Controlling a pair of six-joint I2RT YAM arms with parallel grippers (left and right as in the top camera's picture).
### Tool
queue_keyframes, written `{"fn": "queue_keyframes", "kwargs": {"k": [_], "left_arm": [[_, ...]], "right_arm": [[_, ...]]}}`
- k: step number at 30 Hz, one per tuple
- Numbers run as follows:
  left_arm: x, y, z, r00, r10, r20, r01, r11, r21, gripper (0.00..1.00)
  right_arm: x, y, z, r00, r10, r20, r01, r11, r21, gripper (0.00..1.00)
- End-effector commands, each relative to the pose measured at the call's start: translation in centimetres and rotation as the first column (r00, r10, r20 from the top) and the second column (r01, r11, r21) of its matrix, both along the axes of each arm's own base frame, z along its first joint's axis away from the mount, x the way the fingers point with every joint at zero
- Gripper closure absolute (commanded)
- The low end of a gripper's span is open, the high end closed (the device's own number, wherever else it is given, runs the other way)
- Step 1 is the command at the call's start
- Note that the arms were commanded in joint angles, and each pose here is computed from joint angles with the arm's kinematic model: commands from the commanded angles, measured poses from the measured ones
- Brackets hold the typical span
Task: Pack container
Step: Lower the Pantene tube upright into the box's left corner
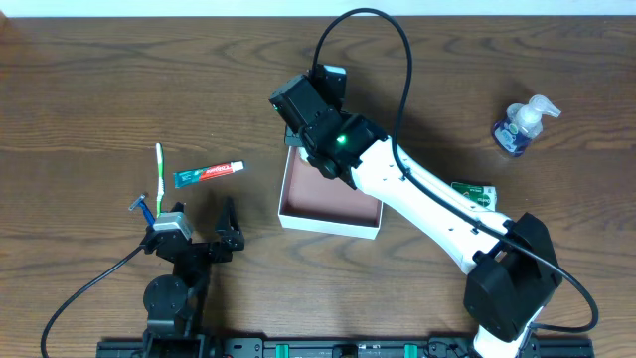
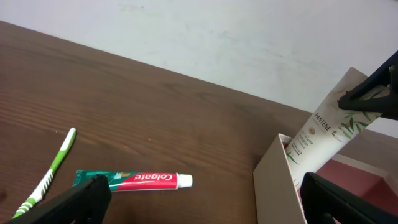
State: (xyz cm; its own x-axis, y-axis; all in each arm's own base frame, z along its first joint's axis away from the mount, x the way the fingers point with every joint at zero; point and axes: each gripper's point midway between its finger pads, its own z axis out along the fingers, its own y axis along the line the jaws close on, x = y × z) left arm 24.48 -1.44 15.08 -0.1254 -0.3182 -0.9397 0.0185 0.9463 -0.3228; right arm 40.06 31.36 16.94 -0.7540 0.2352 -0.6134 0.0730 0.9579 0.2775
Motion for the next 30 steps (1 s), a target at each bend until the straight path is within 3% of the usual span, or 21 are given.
{"fn": "queue_keyframes", "kwargs": {"k": [1,6,8,16,24,30], "left_arm": [[-0.1,0.1,-1.7,0.999,0.004,-0.053,-0.003,1.0,0.012,0.02],[-0.1,0.1,-1.7,0.999,0.004,-0.053,-0.004,1.0,0.012,0.02],[-0.1,0.1,-1.7,0.999,0.004,-0.053,-0.004,1.0,0.012,0.02],[-0.1,0.1,-1.7,0.999,0.004,-0.053,-0.004,1.0,0.012,0.02],[-0.1,0.1,-1.7,0.999,0.004,-0.053,-0.004,1.0,0.012,0.02],[-0.1,0.1,-1.7,0.999,0.004,-0.053,-0.004,1.0,0.012,0.02]], "right_arm": [[0.1,-0.1,-0.3,1.0,-0.021,-0.023,0.022,1.0,0.021,0.89],[0.0,0.0,-0.3,1.0,-0.015,-0.027,0.016,1.0,0.024,0.62],[-0.1,0.1,-0.4,0.999,-0.004,-0.033,0.005,1.0,0.028,0.58],[-0.2,0.4,1.4,0.999,0.048,-0.001,-0.048,0.999,0.025,0.52],[-0.7,-0.1,8.4,0.982,0.126,0.138,-0.132,0.991,0.036,0.5],[-2.3,-4.5,15.4,0.955,0.12,0.272,-0.118,0.993,-0.023,0.51]]}}
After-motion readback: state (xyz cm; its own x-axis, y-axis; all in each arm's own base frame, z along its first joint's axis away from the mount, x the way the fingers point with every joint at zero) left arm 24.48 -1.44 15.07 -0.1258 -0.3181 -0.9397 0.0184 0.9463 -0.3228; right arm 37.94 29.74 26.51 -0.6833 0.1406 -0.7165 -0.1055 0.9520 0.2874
